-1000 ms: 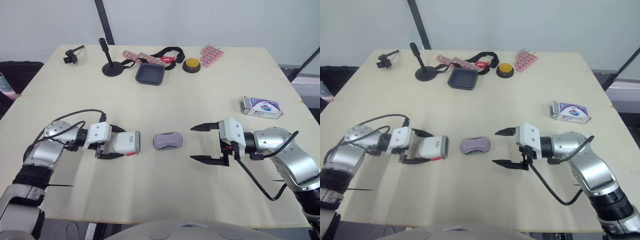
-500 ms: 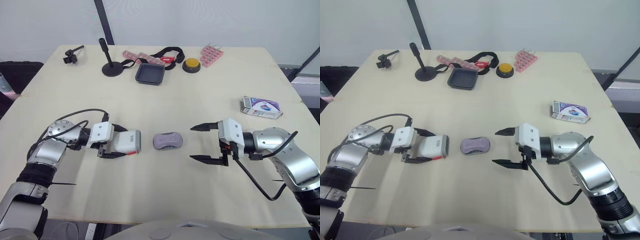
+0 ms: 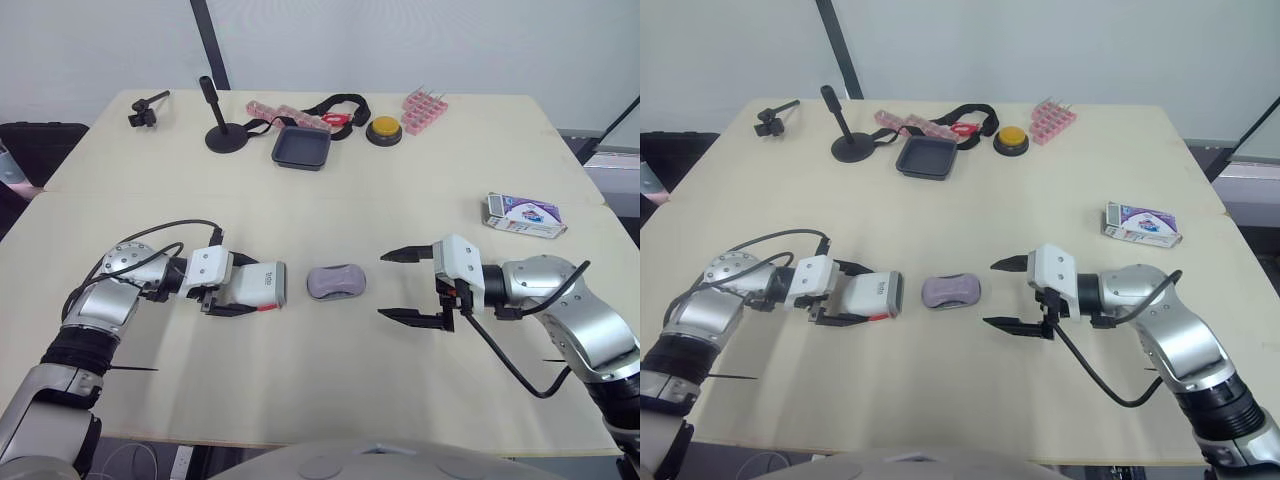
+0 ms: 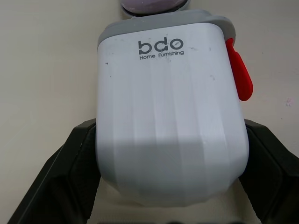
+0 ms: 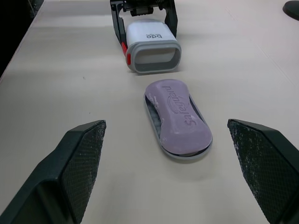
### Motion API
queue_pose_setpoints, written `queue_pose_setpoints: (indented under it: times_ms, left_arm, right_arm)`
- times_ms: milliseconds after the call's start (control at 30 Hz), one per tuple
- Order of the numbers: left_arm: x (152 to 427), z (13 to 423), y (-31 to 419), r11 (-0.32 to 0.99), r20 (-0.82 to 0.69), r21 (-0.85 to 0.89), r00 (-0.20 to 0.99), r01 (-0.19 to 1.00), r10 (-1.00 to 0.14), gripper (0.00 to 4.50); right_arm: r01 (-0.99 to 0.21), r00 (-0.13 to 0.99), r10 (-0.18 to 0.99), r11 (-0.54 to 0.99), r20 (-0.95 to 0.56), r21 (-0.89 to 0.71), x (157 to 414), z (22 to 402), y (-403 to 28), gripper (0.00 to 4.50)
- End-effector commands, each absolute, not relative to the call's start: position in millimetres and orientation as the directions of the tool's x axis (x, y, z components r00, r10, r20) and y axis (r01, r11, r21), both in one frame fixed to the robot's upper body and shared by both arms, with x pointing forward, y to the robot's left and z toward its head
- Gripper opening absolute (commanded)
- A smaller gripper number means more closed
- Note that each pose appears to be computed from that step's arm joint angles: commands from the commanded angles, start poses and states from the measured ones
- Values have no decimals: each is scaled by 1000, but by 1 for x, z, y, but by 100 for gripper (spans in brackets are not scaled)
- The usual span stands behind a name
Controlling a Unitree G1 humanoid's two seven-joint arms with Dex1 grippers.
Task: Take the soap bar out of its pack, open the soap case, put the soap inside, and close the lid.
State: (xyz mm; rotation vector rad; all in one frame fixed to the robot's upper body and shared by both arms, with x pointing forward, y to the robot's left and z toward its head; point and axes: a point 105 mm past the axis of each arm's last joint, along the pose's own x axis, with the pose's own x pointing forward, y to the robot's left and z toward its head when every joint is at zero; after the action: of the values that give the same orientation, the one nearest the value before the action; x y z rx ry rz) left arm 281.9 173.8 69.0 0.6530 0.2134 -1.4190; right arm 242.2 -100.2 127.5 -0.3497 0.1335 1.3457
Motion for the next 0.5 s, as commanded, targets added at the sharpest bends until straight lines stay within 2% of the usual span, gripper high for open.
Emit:
queue_pose_setpoints:
  times_ms: [33, 167, 500]
  left_arm:
    - [279, 83, 170, 32, -459, 290, 169, 956, -872, 348]
    - [277, 94, 167, 34, -439, 300, 170, 953, -882, 348]
    - [271, 92, 169, 38, -452, 304, 179, 952, -874, 348]
  right_arm:
    - [-971, 229, 937, 203, -263, -124, 246, 145, -99, 450]
    - [-977, 212, 949, 207, -235, -46, 250, 154, -94, 450]
    - [-983, 160, 925, 117, -344, -143, 249, 139, -84, 450]
